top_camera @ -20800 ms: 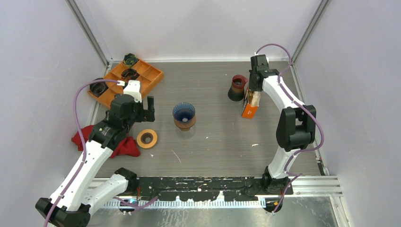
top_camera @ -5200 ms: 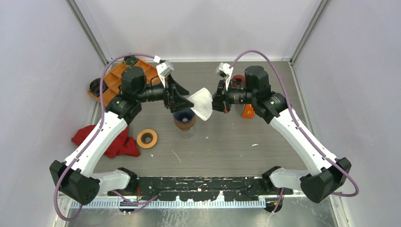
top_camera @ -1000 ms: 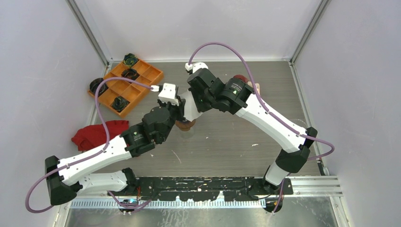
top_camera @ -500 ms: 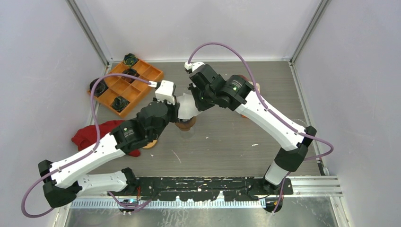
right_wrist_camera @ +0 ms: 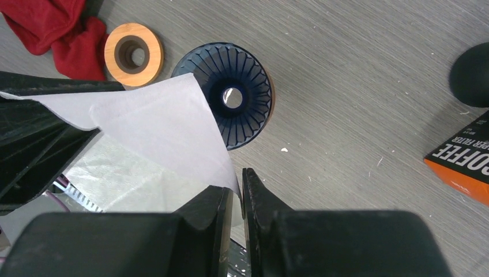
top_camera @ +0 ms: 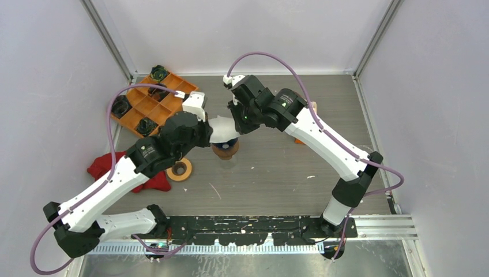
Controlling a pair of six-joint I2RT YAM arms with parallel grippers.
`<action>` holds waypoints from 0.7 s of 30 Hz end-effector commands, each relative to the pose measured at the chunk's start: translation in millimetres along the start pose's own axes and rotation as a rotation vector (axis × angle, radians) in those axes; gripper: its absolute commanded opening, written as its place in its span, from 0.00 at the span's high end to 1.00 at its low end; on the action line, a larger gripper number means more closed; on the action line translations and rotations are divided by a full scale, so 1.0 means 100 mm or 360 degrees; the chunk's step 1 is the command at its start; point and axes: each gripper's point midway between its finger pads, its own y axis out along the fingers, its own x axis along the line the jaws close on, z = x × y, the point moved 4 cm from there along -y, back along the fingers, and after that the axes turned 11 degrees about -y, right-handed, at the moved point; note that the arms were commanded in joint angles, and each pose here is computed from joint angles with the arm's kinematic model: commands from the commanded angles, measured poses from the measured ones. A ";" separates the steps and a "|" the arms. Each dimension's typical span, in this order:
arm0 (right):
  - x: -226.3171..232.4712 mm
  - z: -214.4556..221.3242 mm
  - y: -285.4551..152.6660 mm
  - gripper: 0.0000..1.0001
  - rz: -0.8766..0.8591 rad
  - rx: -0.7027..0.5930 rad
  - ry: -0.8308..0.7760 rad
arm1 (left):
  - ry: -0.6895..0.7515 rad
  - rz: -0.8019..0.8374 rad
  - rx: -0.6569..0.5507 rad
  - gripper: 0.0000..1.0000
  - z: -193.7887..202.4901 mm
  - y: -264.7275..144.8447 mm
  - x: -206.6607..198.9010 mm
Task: Place the coffee filter in the dripper
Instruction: Place the coffee filter in the coffee dripper.
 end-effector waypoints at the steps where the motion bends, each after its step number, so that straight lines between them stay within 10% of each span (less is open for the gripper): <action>1: 0.02 -0.21 -0.06 0.82 -0.0061 -0.0125 -0.0019 | -0.0025 0.0056 0.0079 0.96 -0.08 -0.07 -0.03; 21: -0.07 -0.18 0.12 0.86 -0.0092 -0.0066 -0.0026 | -0.0065 0.0075 0.0369 0.99 -0.07 0.12 0.06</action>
